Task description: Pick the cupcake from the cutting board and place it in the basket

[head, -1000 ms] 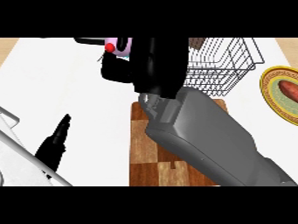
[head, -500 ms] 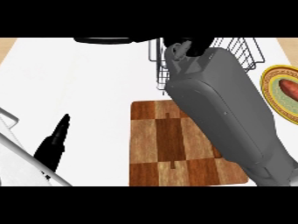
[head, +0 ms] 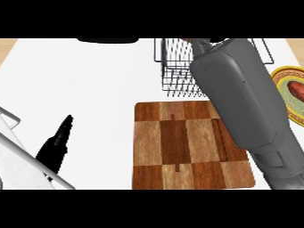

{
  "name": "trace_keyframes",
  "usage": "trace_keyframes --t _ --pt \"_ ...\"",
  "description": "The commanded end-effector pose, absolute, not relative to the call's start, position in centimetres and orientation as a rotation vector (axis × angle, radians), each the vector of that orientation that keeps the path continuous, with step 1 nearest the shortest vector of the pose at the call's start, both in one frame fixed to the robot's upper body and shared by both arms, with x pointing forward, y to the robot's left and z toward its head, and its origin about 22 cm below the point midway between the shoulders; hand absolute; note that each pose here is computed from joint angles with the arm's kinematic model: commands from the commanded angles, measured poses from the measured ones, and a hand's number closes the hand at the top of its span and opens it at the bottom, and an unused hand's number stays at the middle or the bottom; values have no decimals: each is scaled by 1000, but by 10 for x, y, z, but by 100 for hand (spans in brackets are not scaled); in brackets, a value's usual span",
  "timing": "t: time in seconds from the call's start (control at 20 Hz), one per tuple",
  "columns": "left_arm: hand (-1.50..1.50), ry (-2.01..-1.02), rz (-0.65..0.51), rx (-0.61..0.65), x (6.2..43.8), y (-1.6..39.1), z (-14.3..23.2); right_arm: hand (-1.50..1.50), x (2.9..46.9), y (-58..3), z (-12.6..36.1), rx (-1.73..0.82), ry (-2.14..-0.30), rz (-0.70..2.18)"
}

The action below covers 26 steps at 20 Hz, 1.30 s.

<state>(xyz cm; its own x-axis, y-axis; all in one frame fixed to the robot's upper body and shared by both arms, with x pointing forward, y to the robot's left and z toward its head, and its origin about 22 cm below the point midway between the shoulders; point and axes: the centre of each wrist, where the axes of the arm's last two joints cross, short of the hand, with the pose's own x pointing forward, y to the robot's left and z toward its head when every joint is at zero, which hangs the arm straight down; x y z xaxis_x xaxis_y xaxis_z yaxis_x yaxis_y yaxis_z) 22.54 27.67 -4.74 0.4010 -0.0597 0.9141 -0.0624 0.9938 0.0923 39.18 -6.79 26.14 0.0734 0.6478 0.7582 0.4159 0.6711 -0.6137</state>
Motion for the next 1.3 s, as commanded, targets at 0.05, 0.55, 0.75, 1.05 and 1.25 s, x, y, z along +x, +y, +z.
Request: trace_keyframes --t 0.05,0.55,0.75,1.05,1.25 --pt "0 -1027 -47 129 197 287 -60 150 410 -92 230 -852 -1517 125" --pt "0 -1035 -27 143 214 280 -53 150 422 -127 186 -747 -1544 40" --pt "0 -1019 -38 147 205 294 -62 150 434 -158 166 -1001 -1393 30" --pt "0 -1045 -38 153 210 281 -57 -150 440 -180 148 -1048 -1372 263" --pt "0 -1005 -40 150 199 296 -64 -150 438 -173 154 -1049 -1428 267"
